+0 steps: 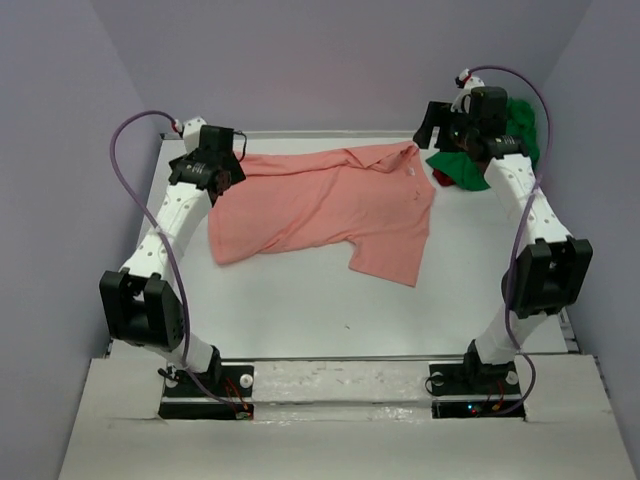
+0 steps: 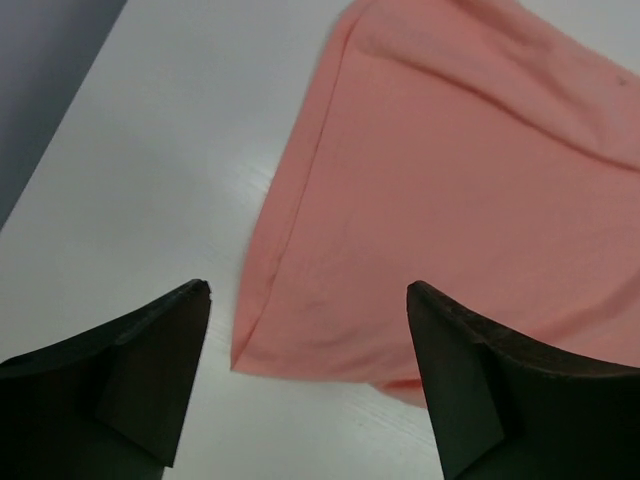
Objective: Fold and stack the t-shirts
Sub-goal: Flatten out the tshirt
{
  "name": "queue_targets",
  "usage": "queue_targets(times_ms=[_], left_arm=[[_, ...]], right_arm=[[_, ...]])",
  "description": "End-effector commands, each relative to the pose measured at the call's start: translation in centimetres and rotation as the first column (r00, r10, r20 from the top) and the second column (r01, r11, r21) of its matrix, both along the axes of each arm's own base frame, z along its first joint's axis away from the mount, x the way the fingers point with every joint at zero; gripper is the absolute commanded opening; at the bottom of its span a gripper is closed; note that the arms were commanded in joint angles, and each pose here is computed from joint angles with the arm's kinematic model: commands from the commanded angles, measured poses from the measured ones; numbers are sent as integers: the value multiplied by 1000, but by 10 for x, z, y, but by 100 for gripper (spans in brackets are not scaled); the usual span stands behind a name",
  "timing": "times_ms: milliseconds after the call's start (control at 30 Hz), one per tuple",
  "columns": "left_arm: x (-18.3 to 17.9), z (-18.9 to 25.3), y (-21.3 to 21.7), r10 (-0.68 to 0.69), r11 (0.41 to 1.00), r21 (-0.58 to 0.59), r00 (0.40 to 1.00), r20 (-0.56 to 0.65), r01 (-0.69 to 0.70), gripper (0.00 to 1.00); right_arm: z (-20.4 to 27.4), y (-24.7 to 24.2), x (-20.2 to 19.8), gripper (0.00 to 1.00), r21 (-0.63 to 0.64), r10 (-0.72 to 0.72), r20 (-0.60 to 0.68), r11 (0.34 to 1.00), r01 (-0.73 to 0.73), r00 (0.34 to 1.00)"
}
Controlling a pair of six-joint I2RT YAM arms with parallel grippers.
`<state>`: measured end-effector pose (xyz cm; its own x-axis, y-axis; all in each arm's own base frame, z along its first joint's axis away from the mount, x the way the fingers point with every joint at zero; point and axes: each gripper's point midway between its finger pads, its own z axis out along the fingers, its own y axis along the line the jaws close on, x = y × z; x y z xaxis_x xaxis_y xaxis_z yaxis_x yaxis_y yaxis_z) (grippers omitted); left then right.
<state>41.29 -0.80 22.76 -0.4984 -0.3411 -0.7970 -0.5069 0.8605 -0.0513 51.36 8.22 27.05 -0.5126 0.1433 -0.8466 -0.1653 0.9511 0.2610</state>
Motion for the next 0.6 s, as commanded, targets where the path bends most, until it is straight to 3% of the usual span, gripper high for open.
queue_targets(times_ms=[0,67,100,233,567], left_arm=[[-47,-62,11,68,998,22,978,-197,-65,85],[-66,-86,10,52,999,9,961,-270,-52,84],[-72,-91,9,52,999,0,956,-289,-54,84],[-94,-123,-13,-21,991,-131,932,-362,-29,81],[-131,-169,-13,22,982,-154,882,-471,-107,80]], right_arm=[[26,8,-27,65,53,-83,62,995,80,995],[36,15,-39,54,93,-85,66,993,79,994],[55,19,-53,54,127,-69,99,990,56,993],[86,58,-99,57,228,85,172,966,-124,981],[124,47,-127,59,204,62,253,972,-116,965]])
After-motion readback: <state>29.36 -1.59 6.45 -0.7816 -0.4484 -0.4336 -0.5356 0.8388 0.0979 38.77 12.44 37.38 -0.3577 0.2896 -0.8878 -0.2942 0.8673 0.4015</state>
